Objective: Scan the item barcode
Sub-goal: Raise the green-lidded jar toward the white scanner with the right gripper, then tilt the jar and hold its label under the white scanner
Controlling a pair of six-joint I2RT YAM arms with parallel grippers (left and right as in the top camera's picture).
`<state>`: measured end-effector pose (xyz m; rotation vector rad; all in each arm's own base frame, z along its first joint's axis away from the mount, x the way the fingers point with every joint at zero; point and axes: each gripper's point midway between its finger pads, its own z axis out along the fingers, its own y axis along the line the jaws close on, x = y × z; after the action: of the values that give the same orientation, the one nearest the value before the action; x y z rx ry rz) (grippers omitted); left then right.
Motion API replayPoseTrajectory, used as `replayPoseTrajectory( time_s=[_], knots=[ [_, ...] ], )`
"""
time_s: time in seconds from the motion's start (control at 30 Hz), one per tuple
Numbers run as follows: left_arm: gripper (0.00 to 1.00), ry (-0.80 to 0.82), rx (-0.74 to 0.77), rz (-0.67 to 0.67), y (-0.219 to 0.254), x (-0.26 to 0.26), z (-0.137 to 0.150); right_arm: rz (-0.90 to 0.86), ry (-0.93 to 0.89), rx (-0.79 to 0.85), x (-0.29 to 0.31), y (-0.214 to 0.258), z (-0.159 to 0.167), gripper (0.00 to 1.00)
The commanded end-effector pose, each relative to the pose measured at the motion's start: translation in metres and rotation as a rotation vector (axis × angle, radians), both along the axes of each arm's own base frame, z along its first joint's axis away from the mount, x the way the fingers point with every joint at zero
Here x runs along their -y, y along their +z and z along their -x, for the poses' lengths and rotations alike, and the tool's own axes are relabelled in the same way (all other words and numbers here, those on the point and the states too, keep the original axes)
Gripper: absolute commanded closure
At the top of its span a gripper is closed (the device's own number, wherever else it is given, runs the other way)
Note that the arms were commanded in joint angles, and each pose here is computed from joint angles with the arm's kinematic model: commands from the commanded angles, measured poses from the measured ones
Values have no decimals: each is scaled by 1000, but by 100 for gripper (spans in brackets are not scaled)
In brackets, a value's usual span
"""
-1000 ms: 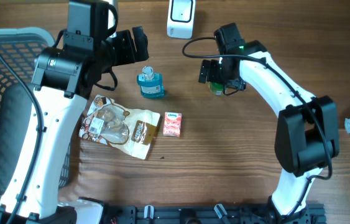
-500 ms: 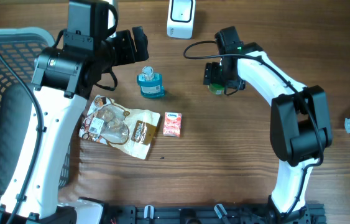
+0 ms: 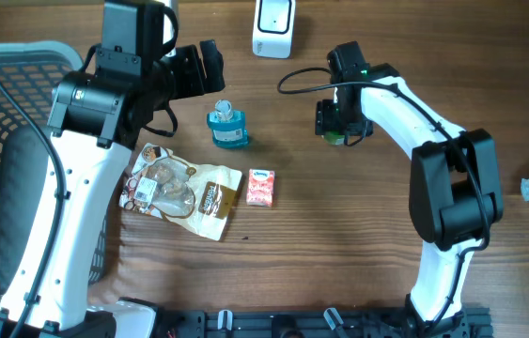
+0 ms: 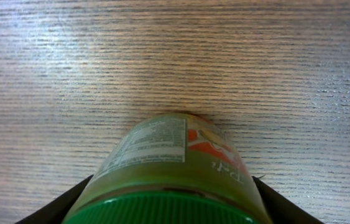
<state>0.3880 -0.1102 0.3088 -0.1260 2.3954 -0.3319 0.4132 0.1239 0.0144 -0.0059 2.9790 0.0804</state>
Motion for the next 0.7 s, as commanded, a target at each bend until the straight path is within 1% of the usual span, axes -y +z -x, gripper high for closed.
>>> replayPoseTrajectory(
  time_s=[0.0,0.17,0.27,0.43,0.57,0.67],
  knots=[
    [0,9,1,-1,0,0,-1,19,39,6,2,2,-3,32],
    [0,9,-4,-3,-2,0,-2,21,41,1,2,2,-2,32],
    [0,9,-4,-3,-2,0,-2,22,46,-4,2,2,0,34],
    [0,9,-4,-3,-2,0,-2,12,33,-33,0,21,2,36],
    [0,9,-5,-2,-2,1,-2,-102,34,-77,-20,48,6,37],
    [0,9,-11,-4,-3,0,0,-214,-7,-168,-37,61,22,36]
  ],
)
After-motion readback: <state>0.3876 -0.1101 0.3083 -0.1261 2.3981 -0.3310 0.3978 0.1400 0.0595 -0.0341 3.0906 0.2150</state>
